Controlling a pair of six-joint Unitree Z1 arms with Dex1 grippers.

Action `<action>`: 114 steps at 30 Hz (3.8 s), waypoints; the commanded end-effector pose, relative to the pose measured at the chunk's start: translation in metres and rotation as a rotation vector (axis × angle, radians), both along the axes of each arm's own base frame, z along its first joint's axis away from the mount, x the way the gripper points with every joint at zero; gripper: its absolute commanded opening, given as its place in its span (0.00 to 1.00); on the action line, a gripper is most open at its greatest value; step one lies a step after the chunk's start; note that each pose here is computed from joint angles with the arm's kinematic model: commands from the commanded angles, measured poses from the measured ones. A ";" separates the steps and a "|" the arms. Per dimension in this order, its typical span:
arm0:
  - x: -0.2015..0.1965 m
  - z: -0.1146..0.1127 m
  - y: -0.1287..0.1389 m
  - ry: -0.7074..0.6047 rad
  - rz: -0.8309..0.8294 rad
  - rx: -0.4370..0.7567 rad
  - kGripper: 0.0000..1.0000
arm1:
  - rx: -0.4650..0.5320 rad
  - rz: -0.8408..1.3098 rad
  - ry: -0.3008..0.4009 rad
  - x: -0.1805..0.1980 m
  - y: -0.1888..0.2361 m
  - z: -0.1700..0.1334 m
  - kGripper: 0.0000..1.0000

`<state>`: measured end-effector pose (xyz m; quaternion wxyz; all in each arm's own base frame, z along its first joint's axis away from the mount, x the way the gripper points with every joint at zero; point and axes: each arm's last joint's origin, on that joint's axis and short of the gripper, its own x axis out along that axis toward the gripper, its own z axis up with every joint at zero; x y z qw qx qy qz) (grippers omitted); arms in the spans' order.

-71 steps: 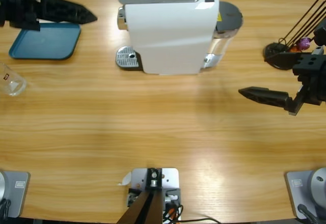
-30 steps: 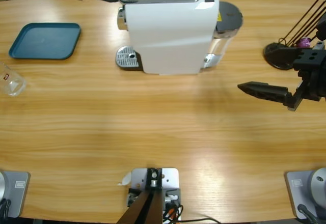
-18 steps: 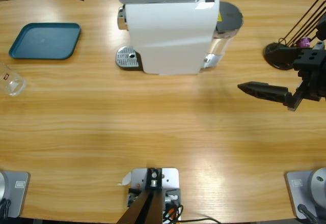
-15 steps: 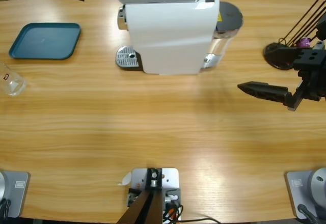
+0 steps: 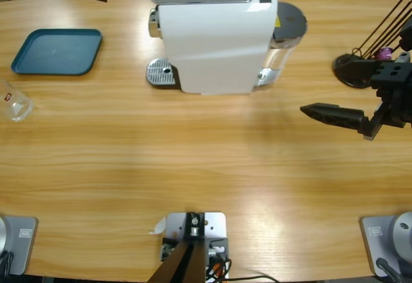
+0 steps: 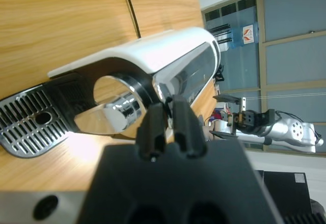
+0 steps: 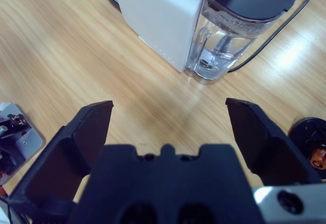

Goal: Pour coffee

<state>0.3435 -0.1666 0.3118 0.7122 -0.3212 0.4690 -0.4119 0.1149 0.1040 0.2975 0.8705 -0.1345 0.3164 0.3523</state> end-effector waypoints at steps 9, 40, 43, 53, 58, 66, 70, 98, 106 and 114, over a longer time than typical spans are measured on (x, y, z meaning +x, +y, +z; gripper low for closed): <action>-0.020 0.067 -0.015 -0.140 -0.055 -0.131 0.00 | -0.028 -0.035 0.021 0.000 -0.004 -0.012 1.00; -0.099 0.064 -0.032 -0.747 -0.137 0.602 1.00 | -0.093 -0.459 -0.077 0.019 -0.050 0.043 0.97; -0.114 0.052 -0.033 -0.772 -0.241 0.736 1.00 | -0.144 -0.592 -0.152 0.022 -0.059 0.047 0.97; -0.143 0.017 -0.017 -0.622 -0.248 0.795 1.00 | -0.192 -0.853 -0.071 0.033 -0.081 0.014 0.96; -0.147 0.005 -0.012 -0.570 -0.228 0.815 1.00 | -0.181 -0.897 0.031 0.050 -0.084 -0.011 0.86; -0.150 -0.004 -0.005 -0.536 -0.209 0.840 1.00 | -0.131 -0.924 0.123 0.076 -0.084 -0.045 0.76; -0.149 -0.007 -0.006 -0.525 -0.212 0.846 1.00 | -0.115 -0.927 0.136 0.085 -0.084 -0.056 0.76; -0.145 -0.006 -0.002 -0.520 -0.178 0.842 1.00 | -0.082 -0.935 0.166 0.112 -0.093 -0.077 0.26; -0.148 -0.010 0.000 -0.508 -0.184 0.847 1.00 | -0.075 -0.918 0.152 0.109 -0.093 -0.074 0.13; -0.149 -0.014 0.001 -0.496 -0.190 0.854 1.00 | -0.069 -0.911 0.129 0.109 -0.093 -0.066 0.06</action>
